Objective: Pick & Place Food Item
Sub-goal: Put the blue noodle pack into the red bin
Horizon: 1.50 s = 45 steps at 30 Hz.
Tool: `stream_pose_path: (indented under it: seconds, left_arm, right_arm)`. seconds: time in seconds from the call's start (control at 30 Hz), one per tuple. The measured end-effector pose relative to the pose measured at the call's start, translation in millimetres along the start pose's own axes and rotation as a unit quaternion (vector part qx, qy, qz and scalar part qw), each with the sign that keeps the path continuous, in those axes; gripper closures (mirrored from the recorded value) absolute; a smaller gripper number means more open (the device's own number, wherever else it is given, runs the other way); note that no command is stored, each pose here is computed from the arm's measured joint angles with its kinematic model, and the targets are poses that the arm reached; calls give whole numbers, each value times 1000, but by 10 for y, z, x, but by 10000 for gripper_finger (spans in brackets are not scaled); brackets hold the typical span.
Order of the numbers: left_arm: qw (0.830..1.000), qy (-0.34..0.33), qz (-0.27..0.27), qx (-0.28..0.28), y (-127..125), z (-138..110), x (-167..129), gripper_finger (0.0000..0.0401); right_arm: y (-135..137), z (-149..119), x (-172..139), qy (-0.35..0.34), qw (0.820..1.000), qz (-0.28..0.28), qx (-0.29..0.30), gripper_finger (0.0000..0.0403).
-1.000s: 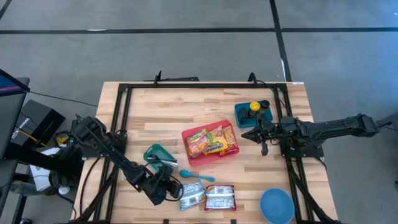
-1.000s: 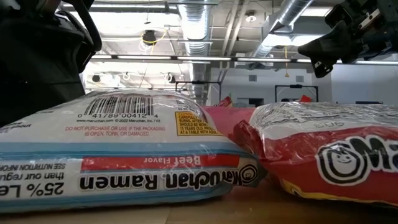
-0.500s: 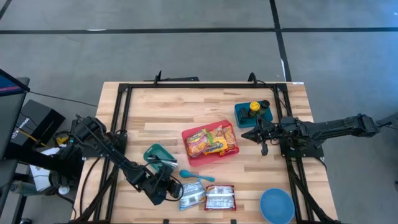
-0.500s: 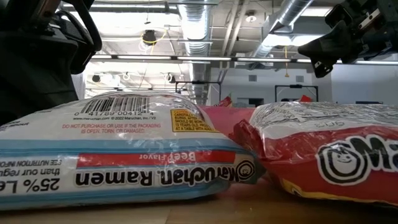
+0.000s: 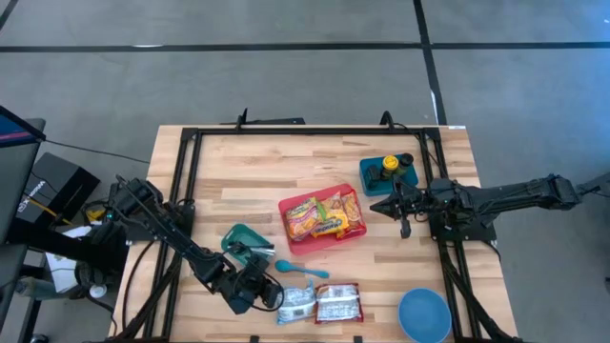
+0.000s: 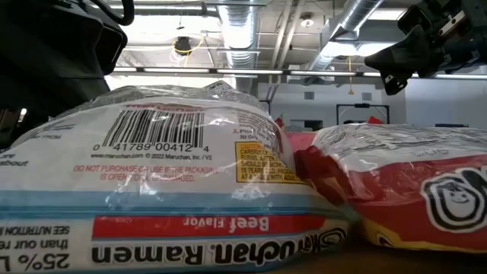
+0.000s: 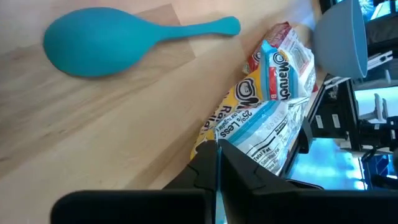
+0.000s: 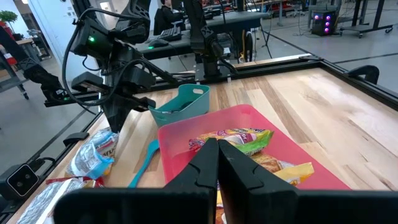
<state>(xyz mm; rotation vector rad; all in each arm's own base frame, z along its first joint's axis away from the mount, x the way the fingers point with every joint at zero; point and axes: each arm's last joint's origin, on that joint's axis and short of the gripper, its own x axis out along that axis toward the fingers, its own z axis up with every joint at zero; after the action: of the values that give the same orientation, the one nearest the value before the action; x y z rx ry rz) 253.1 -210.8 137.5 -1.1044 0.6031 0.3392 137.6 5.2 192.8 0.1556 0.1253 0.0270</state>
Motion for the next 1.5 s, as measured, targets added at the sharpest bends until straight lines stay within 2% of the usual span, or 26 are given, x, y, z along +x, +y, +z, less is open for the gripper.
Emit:
stream_pose_path:
  seconds: [0.37,0.67,1.0,1.27,1.5]
  left_arm:
    - [1000,-12,-7,9,-32,21,-40,401]
    - [998,-33,-45,33,-222,149,-318,401]
    - [993,-72,-56,69,-304,267,-490,401]
    - [985,-108,-84,100,-408,341,-600,401]
    - [968,-164,-132,137,-574,429,-736,401]
  right_arm:
    - [0,0,0,0,1000,0,0,401]
    - [0,0,0,0,1000,0,0,401]
    - [0,-1,0,0,1000,0,0,401]
    - [0,0,0,0,1000,0,0,401]
    - [0,-1,0,0,1000,0,0,401]
